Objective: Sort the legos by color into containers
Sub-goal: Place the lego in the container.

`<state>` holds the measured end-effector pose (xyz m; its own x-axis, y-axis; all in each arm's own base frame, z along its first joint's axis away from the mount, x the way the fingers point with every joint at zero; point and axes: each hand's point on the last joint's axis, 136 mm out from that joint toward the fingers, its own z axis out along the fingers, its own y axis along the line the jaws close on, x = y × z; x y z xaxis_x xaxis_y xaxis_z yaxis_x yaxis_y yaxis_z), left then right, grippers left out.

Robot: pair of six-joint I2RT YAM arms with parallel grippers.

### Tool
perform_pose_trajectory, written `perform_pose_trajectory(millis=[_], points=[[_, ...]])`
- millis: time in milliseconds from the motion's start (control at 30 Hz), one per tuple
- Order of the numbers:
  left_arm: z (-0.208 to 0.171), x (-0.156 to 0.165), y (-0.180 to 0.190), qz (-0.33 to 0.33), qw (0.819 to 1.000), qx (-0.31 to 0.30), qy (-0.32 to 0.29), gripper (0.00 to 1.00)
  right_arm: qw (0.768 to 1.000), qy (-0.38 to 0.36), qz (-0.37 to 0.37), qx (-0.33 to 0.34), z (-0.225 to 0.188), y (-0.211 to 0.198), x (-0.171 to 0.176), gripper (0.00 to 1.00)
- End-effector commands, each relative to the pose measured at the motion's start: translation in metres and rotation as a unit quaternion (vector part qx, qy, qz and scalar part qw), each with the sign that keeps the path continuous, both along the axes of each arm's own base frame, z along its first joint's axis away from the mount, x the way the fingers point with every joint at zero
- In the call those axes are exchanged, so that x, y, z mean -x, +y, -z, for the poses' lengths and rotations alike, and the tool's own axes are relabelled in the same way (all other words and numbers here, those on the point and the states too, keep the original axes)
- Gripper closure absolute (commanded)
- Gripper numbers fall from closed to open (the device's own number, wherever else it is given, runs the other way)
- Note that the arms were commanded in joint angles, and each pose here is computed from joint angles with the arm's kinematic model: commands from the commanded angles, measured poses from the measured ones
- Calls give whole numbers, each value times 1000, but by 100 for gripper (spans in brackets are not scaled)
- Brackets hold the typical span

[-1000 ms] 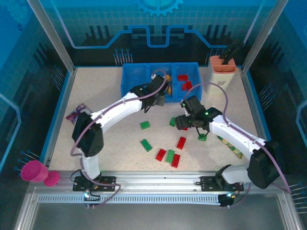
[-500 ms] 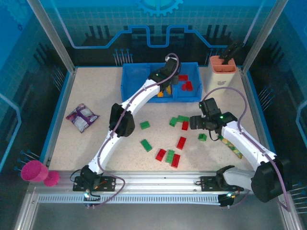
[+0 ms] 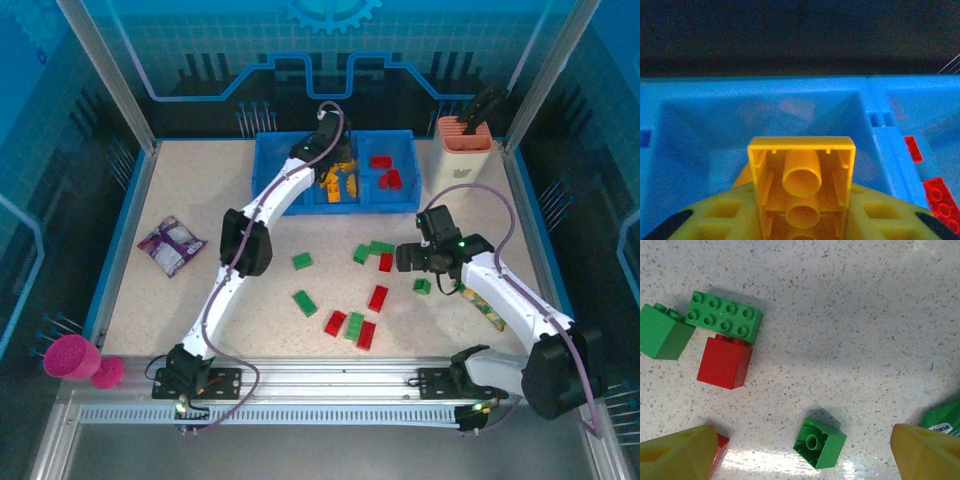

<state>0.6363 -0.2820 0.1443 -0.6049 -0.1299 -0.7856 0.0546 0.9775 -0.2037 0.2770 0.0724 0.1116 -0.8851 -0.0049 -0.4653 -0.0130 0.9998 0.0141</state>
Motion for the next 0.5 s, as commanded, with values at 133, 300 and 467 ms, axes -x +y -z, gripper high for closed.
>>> perform_pose_trajectory(millis=[133,300,467], points=[[9,-1,-11,9,999,33,10,51,999,40,32,-8,20,-7,16,9],[1,-1,-10,13,999,33,5,49,996,61,62,-17,29,-12,29,9],[-38,2,-8,18,999,34,-27,47,991,86,87,-44,42,-10,38,11]])
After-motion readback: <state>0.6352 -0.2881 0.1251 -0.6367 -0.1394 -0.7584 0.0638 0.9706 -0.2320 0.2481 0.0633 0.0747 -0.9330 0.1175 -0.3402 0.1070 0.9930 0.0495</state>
